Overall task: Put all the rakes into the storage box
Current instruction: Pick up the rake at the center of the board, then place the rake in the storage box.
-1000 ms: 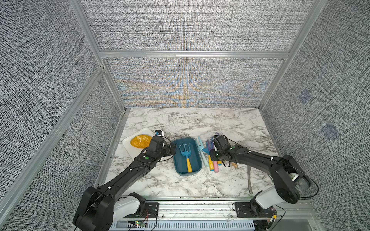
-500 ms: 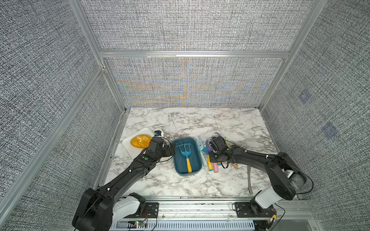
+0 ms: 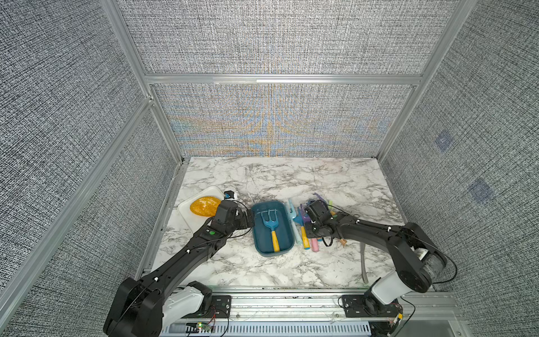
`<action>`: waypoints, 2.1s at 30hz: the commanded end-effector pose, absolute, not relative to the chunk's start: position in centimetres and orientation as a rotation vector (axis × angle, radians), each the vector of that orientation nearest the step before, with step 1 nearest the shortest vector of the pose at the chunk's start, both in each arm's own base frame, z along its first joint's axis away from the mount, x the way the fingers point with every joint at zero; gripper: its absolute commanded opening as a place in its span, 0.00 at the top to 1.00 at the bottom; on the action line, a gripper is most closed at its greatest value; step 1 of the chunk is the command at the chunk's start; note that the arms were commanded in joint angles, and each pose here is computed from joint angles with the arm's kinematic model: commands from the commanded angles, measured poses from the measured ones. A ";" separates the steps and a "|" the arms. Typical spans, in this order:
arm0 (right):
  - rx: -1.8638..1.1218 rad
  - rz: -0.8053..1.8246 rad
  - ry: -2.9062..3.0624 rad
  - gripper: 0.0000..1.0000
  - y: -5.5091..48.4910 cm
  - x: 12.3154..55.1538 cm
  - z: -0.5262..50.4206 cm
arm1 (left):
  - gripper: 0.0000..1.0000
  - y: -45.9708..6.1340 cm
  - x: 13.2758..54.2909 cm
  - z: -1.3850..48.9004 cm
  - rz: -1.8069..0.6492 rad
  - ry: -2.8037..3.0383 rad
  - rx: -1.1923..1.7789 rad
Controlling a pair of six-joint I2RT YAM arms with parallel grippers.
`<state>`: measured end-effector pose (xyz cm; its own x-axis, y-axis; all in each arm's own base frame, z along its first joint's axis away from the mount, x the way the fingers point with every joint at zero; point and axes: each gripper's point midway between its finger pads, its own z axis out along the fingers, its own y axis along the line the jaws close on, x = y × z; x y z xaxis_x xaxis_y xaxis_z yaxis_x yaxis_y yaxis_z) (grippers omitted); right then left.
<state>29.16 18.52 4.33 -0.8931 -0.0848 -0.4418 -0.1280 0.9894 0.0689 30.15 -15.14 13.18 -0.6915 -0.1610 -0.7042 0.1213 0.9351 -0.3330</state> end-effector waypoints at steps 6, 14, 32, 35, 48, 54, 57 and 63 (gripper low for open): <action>-0.178 0.308 2.505 0.99 20.3 29.4 11.0 | 0.02 -14.0 30.1 14.0 -0.412 2.239 -0.061; -0.344 0.751 2.433 1.00 25.8 27.2 14.5 | 0.01 -12.8 29.7 14.8 -0.373 2.209 -0.094; -0.440 0.835 2.532 1.00 32.4 27.1 11.8 | 0.01 -11.9 29.4 15.7 -0.347 2.161 -0.111; -0.440 0.770 2.553 1.00 32.7 27.8 11.2 | 0.01 -11.8 29.6 15.6 -0.333 2.169 -0.114; -0.431 0.561 2.659 1.00 32.3 28.3 6.3 | 0.01 -11.5 29.0 16.4 -0.339 2.143 -0.112; -0.435 0.495 2.687 0.95 32.6 28.2 4.2 | 0.01 -11.6 29.0 16.5 -0.353 2.141 -0.109; -0.425 0.422 2.695 0.78 32.3 28.2 3.7 | 0.01 -11.8 29.0 16.4 -0.359 2.146 -0.106; -0.445 0.506 2.627 0.56 33.3 28.4 6.7 | 0.01 -11.8 29.1 16.4 -0.355 2.144 -0.092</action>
